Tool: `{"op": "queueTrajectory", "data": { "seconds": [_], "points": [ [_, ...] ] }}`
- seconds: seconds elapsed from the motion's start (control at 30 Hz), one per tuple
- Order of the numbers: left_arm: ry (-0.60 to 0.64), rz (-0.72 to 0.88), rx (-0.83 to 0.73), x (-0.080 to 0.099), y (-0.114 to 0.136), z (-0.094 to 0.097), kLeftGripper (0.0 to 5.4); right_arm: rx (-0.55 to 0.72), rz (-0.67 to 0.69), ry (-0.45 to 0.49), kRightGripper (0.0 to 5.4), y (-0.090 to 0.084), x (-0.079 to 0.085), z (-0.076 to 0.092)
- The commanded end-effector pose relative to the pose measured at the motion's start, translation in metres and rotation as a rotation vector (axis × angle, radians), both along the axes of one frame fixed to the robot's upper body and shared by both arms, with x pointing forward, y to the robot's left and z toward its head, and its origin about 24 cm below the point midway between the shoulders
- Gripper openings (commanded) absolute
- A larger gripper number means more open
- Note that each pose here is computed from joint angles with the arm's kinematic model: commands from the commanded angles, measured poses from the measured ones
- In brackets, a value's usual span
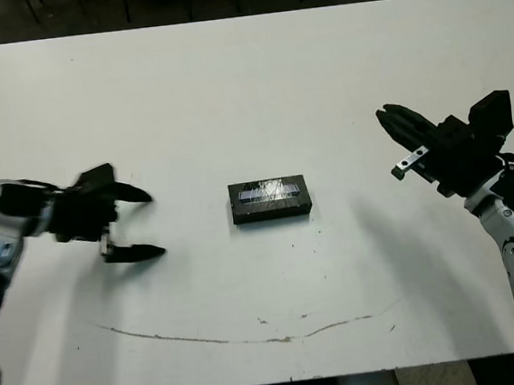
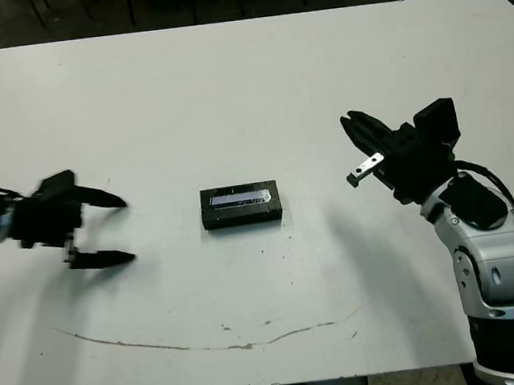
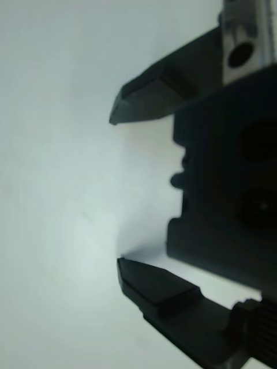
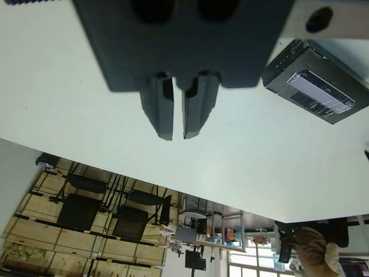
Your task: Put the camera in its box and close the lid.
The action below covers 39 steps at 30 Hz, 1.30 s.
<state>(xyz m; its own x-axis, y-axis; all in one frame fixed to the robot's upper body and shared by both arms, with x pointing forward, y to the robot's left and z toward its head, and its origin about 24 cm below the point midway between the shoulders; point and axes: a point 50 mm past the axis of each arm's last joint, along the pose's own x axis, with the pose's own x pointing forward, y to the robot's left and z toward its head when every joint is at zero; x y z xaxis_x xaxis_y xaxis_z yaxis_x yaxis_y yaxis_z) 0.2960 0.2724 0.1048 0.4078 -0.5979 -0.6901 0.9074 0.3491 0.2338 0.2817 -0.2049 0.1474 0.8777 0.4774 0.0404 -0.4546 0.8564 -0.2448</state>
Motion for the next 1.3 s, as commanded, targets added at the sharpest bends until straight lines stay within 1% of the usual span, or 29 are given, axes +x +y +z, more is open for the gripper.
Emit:
{"op": "queueTrajectory", "data": {
  "seconds": [0.03, 0.1, 0.17, 0.2, 0.27, 0.33, 0.4, 0.43, 0.53, 0.6, 0.63, 0.77, 0.87, 0.93, 1.0, 1.07, 1.1, 1.17, 1.3],
  "points": [
    [-0.057, 0.199, 0.01, -0.009, 0.005, -0.009, 5.4, -0.009, -0.01, 0.03, 0.0, 0.0, -0.001, -0.005],
    [-0.25, 0.309, -0.114, -0.007, -0.016, 0.008, 5.32, -0.008, -0.019, 0.032, 0.0, 0.001, -0.002, -0.005],
    [-0.421, 0.369, -0.272, -0.01, -0.041, 0.026, 5.16, -0.012, -0.033, 0.035, 0.0, 0.002, -0.002, -0.006],
    [-0.488, 0.372, -0.349, -0.013, -0.055, 0.034, 5.0, -0.009, -0.042, 0.038, 0.0, 0.002, -0.002, -0.007],
    [-0.566, 0.356, -0.449, -0.018, -0.078, 0.048, 4.67, -0.004, -0.067, 0.048, 0.0, 0.004, -0.001, -0.009],
    [-0.606, 0.325, -0.52, -0.024, -0.103, 0.059, 4.29, 0.006, -0.087, 0.047, 0.0, 0.006, 0.001, -0.012],
    [-0.621, 0.301, -0.591, -0.03, -0.126, 0.066, 3.92, 0.026, -0.094, 0.037, 0.0, 0.008, 0.003, -0.014],
    [-0.618, 0.303, -0.623, -0.032, -0.135, 0.067, 3.74, 0.034, -0.096, 0.036, 0.0, 0.009, 0.004, -0.015],
    [-0.539, 0.347, -0.741, -0.037, -0.165, 0.068, 3.17, 0.043, -0.108, 0.035, 0.0, 0.009, 0.006, -0.017],
    [-0.458, 0.381, -0.789, -0.036, -0.179, 0.065, 2.8, 0.056, -0.112, 0.029, 0.0, 0.008, 0.007, -0.018],
    [-0.417, 0.403, -0.788, -0.035, -0.186, 0.061, 2.59, 0.065, -0.12, 0.032, 0.0, 0.007, 0.007, -0.019],
    [-0.284, 0.501, -0.748, -0.033, -0.208, 0.045, 1.87, 0.087, -0.14, 0.035, 0.0, 0.004, 0.006, -0.021],
    [-0.146, 0.609, -0.729, -0.033, -0.223, 0.028, 1.31, 0.105, -0.155, 0.045, 0.0, 0.002, 0.004, -0.022],
    [-0.073, 0.669, -0.692, -0.033, -0.229, 0.015, 0.94, 0.113, -0.155, 0.046, 0.0, 0.002, 0.002, -0.022],
    [0.003, 0.733, -0.657, -0.033, -0.234, -0.005, 0.57, 0.115, -0.149, 0.041, 0.0, 0.002, 0.001, -0.022],
    [0.049, 0.758, -0.639, -0.034, -0.238, -0.022, 0.14, 0.12, -0.144, 0.038, 0.0, 0.003, -0.001, -0.022],
    [0.072, 0.773, -0.63, -0.035, -0.24, -0.03, 0.01, 0.123, -0.144, 0.038, 0.0, 0.003, -0.001, -0.022],
    [0.11, 0.803, -0.614, -0.039, -0.244, -0.044, 0.01, 0.116, -0.141, 0.028, 0.0, 0.003, -0.002, -0.021],
    [0.156, 0.827, -0.556, -0.047, -0.249, -0.064, 0.01, 0.122, -0.135, 0.026, 0.0, 0.004, -0.003, -0.02]
  ]
}}
